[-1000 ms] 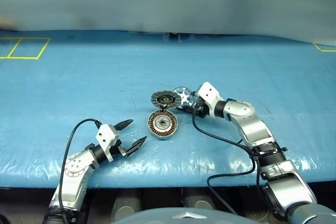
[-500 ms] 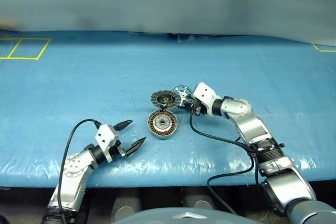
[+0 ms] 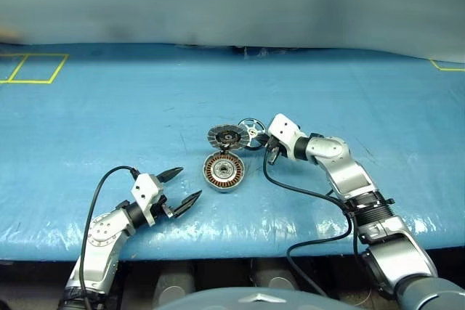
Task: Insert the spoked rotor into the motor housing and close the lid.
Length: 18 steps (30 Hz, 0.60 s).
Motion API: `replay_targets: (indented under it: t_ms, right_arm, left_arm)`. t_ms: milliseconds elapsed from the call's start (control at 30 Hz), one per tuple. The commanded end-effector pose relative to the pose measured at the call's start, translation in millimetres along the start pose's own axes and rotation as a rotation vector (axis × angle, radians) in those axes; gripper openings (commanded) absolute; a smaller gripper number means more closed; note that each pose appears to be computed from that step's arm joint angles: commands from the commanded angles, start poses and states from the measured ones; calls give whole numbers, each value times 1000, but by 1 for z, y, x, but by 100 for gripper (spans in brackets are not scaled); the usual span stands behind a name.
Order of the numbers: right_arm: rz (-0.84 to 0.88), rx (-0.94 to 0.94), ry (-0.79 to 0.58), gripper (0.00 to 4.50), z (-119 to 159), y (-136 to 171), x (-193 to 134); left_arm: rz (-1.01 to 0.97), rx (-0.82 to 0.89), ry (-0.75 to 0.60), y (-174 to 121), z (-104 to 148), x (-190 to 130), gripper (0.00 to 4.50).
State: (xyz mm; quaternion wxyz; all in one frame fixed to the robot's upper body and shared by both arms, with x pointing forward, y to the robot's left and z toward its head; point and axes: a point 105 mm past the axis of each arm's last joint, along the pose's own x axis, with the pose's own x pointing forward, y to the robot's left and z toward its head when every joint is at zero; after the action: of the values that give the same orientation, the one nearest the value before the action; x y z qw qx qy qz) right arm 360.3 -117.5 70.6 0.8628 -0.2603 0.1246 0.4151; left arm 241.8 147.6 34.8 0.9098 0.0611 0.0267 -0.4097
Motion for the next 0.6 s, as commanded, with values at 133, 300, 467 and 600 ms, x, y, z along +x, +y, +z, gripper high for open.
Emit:
replay_targets:
  t_ms: [133,300,467,600]
  right_arm:
    - [51,60,45,2,-12,16,5]
    - [52,65,55,60,-13,17,7]
    - [36,61,52,123,-11,15,8]
    - [39,69,52,123,-12,16,8]
  left_arm:
    - [9,28,-26,2,8,0,426]
    - [12,28,-26,2,7,0,426]
    - [14,28,-23,2,7,-1,426]
    - [16,28,-22,1,7,-2,426]
